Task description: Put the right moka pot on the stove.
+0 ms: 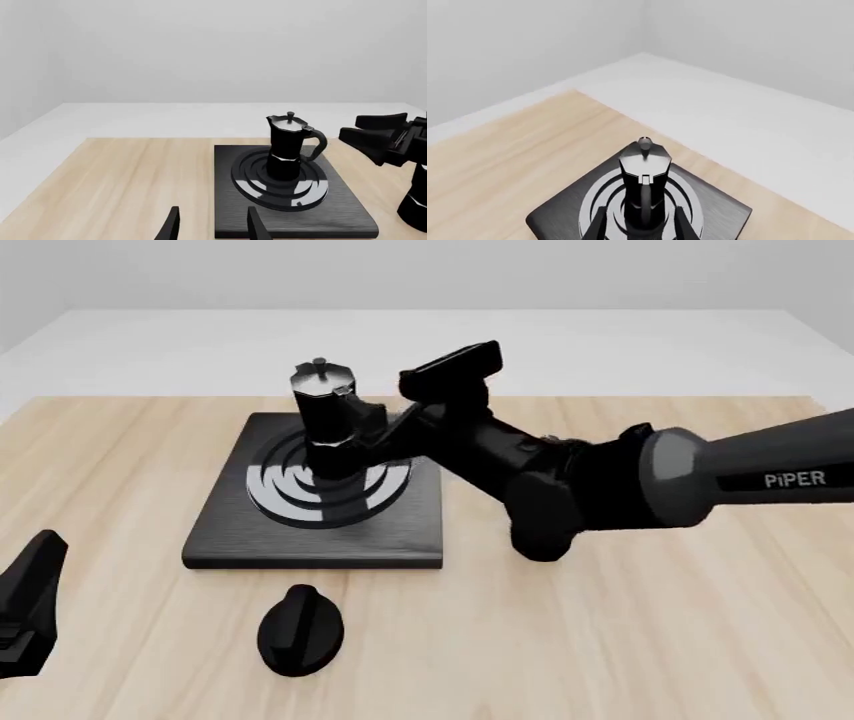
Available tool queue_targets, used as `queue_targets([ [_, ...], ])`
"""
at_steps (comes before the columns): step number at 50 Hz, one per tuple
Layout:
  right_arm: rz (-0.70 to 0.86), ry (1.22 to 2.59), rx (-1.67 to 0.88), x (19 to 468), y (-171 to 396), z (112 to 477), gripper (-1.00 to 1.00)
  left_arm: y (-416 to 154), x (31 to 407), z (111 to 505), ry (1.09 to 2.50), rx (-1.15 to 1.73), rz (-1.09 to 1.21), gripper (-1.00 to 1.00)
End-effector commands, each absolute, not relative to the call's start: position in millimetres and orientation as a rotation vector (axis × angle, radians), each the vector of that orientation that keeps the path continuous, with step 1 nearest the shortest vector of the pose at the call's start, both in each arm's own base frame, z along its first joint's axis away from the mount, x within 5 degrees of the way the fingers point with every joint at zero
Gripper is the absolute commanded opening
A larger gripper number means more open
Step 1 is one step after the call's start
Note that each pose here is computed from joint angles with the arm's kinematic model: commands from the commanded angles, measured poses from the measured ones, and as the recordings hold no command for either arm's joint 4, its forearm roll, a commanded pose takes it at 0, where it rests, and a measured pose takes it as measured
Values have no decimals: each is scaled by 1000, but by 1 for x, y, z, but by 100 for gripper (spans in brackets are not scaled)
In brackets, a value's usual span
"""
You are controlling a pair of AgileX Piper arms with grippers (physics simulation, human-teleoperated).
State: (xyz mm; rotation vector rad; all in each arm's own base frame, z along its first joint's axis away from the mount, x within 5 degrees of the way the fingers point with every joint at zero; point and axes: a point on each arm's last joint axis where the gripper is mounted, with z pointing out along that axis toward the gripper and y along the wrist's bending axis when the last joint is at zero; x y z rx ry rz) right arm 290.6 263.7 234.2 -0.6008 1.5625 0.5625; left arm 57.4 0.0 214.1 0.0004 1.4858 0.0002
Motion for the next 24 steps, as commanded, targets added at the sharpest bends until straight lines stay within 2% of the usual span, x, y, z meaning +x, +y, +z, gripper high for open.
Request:
queue_targets([
  [1,561,1561,-554,277,237,249,100,0,57,214,1486,0,0,100],
  [9,529,1552,-555,261,214,255,100,0,57,214,1486,1,0,100],
  [24,520,1537,-379,229,148,280,100,0,57,214,1486,1,0,100],
])
